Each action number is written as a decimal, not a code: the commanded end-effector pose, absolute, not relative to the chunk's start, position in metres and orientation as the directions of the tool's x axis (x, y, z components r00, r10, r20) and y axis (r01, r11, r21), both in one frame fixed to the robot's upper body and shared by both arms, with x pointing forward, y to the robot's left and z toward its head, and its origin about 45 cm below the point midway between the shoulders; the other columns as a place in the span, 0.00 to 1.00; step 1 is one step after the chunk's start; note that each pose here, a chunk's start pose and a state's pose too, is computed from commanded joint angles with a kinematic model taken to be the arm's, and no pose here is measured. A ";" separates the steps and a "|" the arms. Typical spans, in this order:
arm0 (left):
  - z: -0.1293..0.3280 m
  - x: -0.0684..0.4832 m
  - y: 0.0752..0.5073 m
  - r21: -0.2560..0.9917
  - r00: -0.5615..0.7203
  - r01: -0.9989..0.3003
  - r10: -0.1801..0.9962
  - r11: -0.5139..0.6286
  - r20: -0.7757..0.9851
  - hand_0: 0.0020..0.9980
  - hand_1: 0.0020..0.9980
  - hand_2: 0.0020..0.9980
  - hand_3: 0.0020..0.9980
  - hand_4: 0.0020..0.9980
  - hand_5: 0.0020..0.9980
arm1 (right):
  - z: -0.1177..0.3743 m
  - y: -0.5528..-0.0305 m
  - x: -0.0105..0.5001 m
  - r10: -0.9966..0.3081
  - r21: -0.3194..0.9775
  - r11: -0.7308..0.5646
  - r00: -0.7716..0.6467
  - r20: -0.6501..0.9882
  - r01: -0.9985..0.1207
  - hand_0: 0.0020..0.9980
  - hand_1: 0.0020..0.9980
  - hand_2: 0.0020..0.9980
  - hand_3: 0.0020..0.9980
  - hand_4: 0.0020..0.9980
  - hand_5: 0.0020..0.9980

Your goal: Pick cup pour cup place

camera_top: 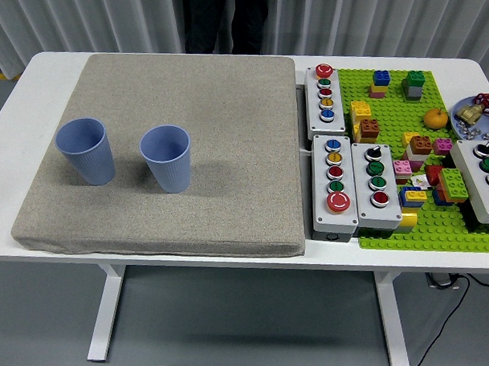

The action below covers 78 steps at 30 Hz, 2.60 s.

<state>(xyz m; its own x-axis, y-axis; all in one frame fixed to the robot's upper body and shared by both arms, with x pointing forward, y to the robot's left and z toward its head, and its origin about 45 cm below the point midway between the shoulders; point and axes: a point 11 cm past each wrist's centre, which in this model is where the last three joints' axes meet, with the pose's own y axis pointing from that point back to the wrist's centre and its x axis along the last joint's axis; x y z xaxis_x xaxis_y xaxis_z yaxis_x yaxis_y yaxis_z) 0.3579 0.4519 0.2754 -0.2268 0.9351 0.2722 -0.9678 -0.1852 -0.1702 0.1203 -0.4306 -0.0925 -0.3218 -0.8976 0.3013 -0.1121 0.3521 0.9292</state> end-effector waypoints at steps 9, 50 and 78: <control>0.251 0.336 0.444 -0.126 -0.198 -0.978 0.936 -0.168 0.292 0.87 0.88 1.00 1.00 0.90 0.29 | -0.092 -0.432 0.121 -0.899 0.929 0.354 -0.315 0.305 -0.112 0.74 0.72 0.74 0.65 0.21 0.44; 0.166 0.302 0.399 0.048 -0.094 -0.994 0.983 -0.102 0.156 0.88 0.87 1.00 1.00 0.84 0.20 | -0.095 -0.427 0.117 -0.908 0.936 0.339 -0.296 0.298 -0.098 0.74 0.71 0.73 0.65 0.21 0.45; 0.158 0.301 0.384 0.069 -0.049 -0.996 0.986 -0.061 0.160 0.87 0.87 1.00 1.00 0.82 0.19 | -0.094 -0.427 0.119 -0.907 0.935 0.338 -0.302 0.294 -0.103 0.74 0.71 0.73 0.64 0.20 0.45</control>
<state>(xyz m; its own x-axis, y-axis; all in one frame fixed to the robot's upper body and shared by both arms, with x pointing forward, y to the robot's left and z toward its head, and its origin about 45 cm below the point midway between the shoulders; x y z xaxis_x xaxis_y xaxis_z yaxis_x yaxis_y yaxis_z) 0.3010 0.3838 0.1576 -0.0488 0.9858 0.1604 -0.9958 -0.0606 0.0691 0.1185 -0.4273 -0.0941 -0.3024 -0.9066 0.2942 -0.1032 0.3380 0.9355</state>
